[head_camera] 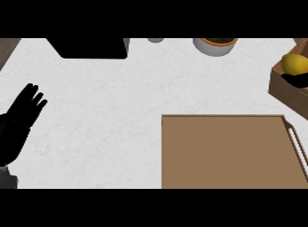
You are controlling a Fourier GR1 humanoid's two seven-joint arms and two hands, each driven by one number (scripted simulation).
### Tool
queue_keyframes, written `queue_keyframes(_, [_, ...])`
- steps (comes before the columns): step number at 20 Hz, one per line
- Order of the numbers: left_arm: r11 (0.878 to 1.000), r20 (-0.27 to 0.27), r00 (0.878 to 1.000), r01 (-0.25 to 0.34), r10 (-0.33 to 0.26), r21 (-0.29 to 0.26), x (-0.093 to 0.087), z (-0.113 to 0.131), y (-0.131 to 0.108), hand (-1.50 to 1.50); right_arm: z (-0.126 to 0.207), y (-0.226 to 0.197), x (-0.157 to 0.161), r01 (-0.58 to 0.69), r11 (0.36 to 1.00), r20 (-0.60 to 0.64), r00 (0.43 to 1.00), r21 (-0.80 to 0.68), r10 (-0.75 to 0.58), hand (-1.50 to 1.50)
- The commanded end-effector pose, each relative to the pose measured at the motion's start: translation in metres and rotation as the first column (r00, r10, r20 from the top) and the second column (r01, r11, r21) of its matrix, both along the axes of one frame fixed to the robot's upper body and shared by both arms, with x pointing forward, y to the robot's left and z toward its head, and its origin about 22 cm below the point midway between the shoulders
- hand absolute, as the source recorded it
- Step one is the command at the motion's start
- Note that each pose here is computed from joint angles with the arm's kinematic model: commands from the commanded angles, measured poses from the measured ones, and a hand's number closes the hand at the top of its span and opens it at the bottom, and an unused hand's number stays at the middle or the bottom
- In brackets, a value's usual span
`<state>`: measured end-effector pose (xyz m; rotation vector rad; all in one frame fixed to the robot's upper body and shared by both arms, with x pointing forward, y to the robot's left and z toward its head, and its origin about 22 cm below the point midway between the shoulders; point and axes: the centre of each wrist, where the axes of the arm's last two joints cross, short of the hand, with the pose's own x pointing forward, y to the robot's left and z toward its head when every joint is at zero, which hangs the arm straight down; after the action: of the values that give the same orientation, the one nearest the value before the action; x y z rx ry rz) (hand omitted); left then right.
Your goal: Pick the lemon from the tray and place it in the cardboard box
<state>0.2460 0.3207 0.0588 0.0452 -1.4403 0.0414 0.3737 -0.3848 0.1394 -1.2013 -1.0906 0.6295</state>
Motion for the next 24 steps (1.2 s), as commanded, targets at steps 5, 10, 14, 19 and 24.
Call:
queue_keyframes(5, [1.000,0.015,1.000,-0.001,0.001,0.003,-0.005,0.000,0.006,0.00,-0.050,-0.038,-0.010,-0.061,0.990,-0.012,0.998,0.125,0.063,-1.50])
queue_keyframes(10, [1.000,-0.003,1.000,-0.002,0.002,0.004,-0.003,-0.004,-0.002,0.00,-0.025,-0.025,-0.002,-0.055,0.959,0.287,0.957,0.278,-0.029,-1.50])
queue_keyframes(14, [0.999,0.005,0.999,-0.032,0.032,-0.018,-0.004,-0.015,-0.003,0.00,-0.023,-0.048,-0.018,-0.049,0.900,0.427,0.891,0.432,-0.157,-1.50])
queue_keyframes(19, [1.000,-0.008,1.000,-0.009,0.009,0.007,-0.003,-0.017,0.006,0.00,-0.004,-0.088,-0.044,-0.065,0.843,0.456,0.861,0.534,-0.223,-1.50])
queue_keyframes(24, [1.000,-0.004,1.000,-0.031,0.031,0.002,-0.013,-0.021,0.004,0.00,0.014,-0.132,-0.080,-0.054,0.799,0.483,0.821,0.599,-0.306,-1.50])
